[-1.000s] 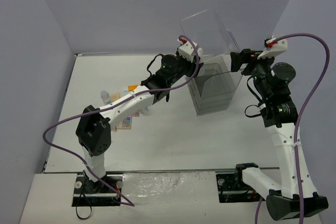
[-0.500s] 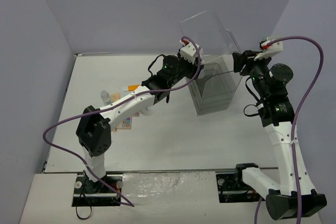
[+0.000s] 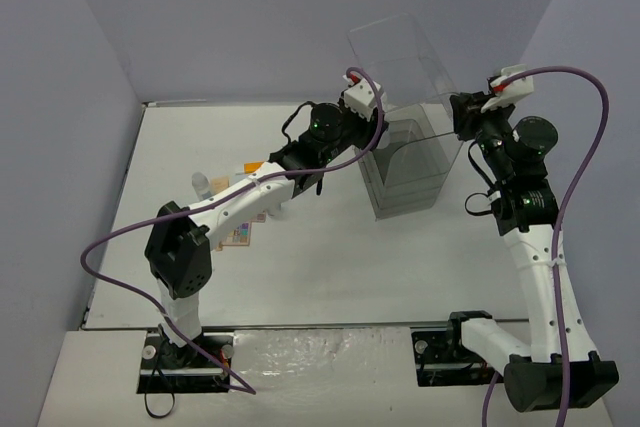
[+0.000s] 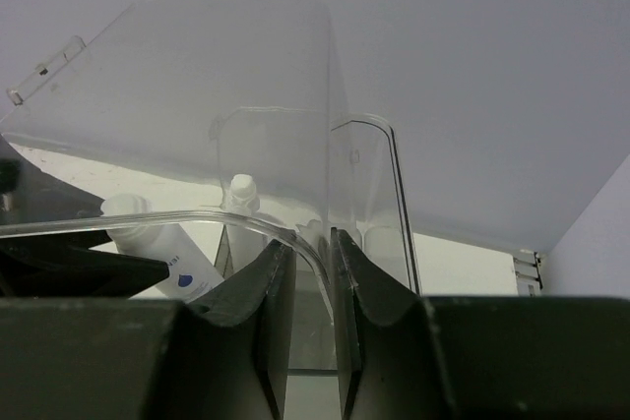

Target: Organize the makeup

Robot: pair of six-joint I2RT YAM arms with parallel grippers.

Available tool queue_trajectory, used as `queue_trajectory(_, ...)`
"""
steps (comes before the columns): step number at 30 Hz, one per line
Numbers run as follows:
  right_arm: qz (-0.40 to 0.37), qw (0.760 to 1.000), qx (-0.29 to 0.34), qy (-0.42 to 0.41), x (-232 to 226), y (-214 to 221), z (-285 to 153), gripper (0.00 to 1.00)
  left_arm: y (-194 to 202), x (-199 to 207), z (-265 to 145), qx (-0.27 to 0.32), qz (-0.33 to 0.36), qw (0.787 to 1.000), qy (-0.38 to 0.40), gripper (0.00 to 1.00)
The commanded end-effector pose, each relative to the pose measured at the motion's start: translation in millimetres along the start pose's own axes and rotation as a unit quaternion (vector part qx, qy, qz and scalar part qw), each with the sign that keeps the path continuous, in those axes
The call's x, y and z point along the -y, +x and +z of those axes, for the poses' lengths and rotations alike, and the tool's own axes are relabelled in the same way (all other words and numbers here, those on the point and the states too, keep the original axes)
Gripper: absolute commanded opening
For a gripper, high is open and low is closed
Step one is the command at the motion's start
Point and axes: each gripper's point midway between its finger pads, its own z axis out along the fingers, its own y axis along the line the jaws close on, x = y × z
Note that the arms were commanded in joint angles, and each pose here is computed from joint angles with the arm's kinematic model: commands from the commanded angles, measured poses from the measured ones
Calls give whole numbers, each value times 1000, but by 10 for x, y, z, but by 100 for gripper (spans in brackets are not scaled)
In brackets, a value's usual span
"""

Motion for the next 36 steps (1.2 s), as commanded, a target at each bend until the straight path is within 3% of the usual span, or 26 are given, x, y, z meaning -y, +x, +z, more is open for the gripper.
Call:
queue_trajectory(1,-20,997,79,-9,-14,-481,18,6,-1403,69,-436,163,10,987,4,0)
queue_trajectory(15,-18,997,73,-15,-22,-427,42,3,-1695,-121,-744,186,16,982,-32,0)
queue_trajectory(26,-1,997,75,-11,-1,-467,69,0,-1269,-213,-689,143,0,989,-32,0)
queue_trajectory(36,32,997,75,-2,43,-487,80,0,-1128,-308,-561,141,-12,990,-25,0)
